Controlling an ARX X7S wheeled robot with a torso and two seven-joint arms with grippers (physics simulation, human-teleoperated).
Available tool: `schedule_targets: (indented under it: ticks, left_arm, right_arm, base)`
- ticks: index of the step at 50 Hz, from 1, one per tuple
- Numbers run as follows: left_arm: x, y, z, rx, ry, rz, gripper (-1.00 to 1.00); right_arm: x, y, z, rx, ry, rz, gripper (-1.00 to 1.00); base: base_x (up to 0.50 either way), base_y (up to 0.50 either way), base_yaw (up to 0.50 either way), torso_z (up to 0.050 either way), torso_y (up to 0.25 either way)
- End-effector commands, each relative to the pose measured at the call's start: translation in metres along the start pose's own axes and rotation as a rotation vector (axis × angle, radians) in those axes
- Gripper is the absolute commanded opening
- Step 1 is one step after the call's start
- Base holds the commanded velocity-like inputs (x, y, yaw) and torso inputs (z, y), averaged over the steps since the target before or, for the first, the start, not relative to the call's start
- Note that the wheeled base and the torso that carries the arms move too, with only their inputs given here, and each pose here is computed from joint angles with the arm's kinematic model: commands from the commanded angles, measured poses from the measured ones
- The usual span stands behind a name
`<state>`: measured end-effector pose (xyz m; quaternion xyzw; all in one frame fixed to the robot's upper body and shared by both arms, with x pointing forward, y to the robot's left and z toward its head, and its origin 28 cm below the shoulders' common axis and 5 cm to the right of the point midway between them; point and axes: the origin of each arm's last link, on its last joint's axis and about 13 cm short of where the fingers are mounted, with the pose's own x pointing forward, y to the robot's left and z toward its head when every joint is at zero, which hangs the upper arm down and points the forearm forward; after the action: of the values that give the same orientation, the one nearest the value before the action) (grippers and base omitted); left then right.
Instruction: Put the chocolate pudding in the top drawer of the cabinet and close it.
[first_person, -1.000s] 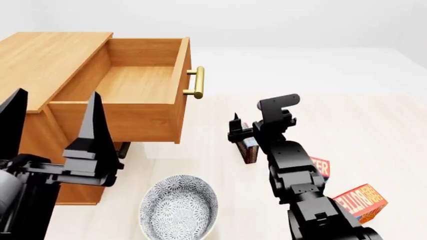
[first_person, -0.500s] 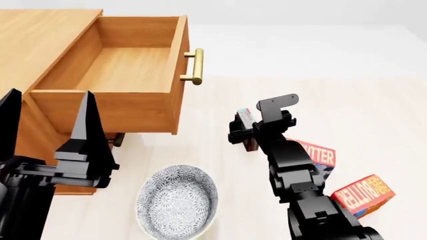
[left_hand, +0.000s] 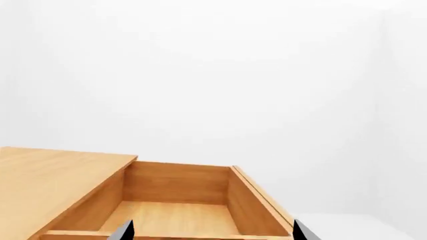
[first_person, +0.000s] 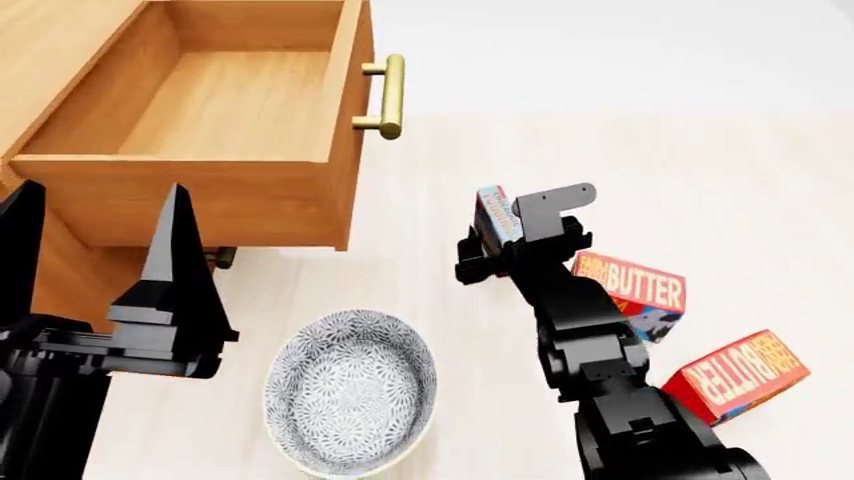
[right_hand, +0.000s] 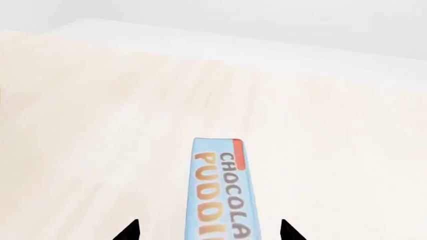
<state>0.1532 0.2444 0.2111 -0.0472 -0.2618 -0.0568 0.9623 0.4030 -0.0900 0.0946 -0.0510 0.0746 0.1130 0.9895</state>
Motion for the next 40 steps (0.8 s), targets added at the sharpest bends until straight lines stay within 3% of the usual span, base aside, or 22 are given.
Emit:
schedule_targets:
  ticks: [1, 9, 15, 40]
  left_arm:
    - [-0.0004, -0.0003, -0.0012, -0.003, 0.005, -0.003, 1.00]
    - [-0.0016, -0.0002, -0.0015, -0.003, 0.010, -0.002, 1.00]
    - [-0.0010, -0.0002, -0.0019, -0.002, 0.010, -0.003, 1.00]
    - [0.0000, -0.0009, -0.0058, 0.008, 0.026, 0.007, 1.00]
  right_arm:
    - [0.0000, 0.0000, 0.0001, -0.003, 0.002, -0.001, 1.00]
    - [-0.0005, -0.0006, -0.0014, -0.006, 0.002, -0.001, 1.00]
    - [0.0002, -0.0006, 0.0009, -0.010, 0.002, -0.006, 1.00]
    - [0.0006, -0.0006, 0.0029, 0.000, 0.027, -0.009, 1.00]
  base:
    - [0.00, 0.00, 0.00, 0.000, 0.000]
    - [0.00, 0.00, 0.00, 0.000, 0.000]
    - [0.00, 0.00, 0.00, 0.000, -0.224]
    - [0.00, 0.00, 0.00, 0.000, 0.000]
